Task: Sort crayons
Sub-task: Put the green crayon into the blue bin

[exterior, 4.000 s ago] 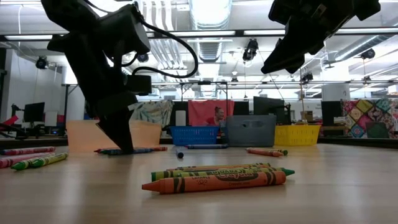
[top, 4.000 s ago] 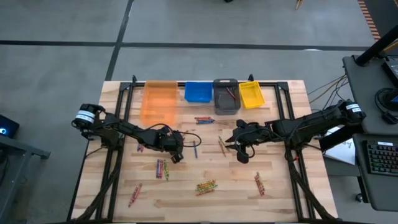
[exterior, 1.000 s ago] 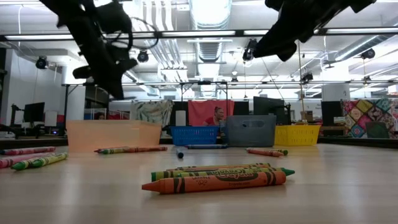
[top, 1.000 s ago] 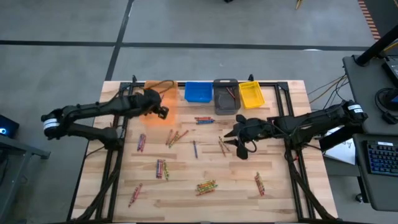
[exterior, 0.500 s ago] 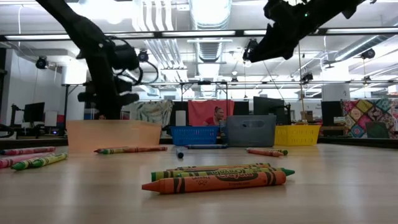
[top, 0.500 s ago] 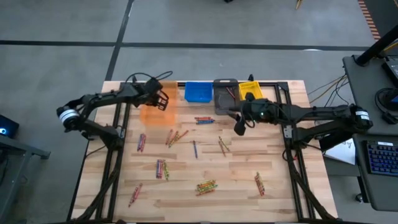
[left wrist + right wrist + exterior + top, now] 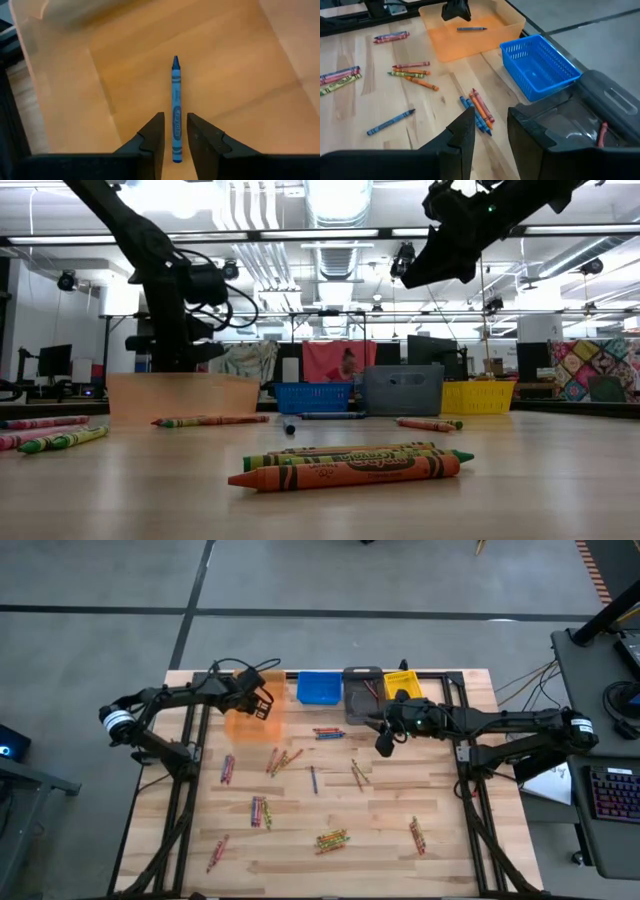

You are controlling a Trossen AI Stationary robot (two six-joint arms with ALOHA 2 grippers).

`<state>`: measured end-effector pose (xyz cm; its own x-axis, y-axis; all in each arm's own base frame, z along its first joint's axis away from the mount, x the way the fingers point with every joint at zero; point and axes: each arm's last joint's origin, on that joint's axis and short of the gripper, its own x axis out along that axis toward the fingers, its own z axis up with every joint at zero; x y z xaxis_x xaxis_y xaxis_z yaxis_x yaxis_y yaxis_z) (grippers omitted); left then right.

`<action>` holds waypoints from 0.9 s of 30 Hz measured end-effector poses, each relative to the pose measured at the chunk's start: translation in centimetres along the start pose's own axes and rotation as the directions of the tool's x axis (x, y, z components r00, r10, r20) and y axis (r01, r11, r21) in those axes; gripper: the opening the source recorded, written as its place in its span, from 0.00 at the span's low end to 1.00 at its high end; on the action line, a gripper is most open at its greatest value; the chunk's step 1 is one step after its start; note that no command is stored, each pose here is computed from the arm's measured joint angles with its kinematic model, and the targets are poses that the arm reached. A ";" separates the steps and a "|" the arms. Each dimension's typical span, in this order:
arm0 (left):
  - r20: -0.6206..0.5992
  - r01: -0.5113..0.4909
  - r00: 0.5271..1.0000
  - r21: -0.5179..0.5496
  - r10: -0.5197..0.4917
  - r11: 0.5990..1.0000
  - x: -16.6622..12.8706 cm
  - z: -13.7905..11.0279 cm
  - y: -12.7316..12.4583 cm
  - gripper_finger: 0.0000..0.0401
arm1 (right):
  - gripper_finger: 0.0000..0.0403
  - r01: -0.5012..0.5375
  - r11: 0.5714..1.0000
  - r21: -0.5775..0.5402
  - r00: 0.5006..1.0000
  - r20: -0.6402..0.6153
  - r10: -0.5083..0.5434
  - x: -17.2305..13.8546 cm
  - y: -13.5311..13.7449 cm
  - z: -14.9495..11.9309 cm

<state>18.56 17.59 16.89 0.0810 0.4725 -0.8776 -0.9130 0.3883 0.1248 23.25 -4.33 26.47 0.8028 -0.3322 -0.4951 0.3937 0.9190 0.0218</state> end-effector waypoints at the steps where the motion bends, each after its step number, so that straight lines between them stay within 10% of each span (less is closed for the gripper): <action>1: 0.007 0.004 1.000 0.001 -0.004 1.000 -0.2 0.0 0.0 0.18 | 0.26 0.000 1.000 0.006 1.000 -0.002 0.000 0.0 0.0 0.0; 13: 0.186 0.282 0.938 0.089 -0.294 0.955 -7.9 -1.6 -2.7 0.18 | 0.26 -0.105 0.993 0.061 0.994 -0.015 0.106 -0.2 1.0 -0.2; 27: 0.166 0.594 0.758 0.224 -0.631 0.773 -15.5 -7.6 -6.6 0.17 | 0.26 -0.143 0.985 0.094 0.989 -0.019 0.146 -0.4 2.0 -0.3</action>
<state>20.24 1.68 26.17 0.7038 0.2447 -0.6669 -0.5678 0.7579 -0.3211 23.56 -2.25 26.42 0.8428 -0.1906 -0.5033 0.3148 0.9331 0.1739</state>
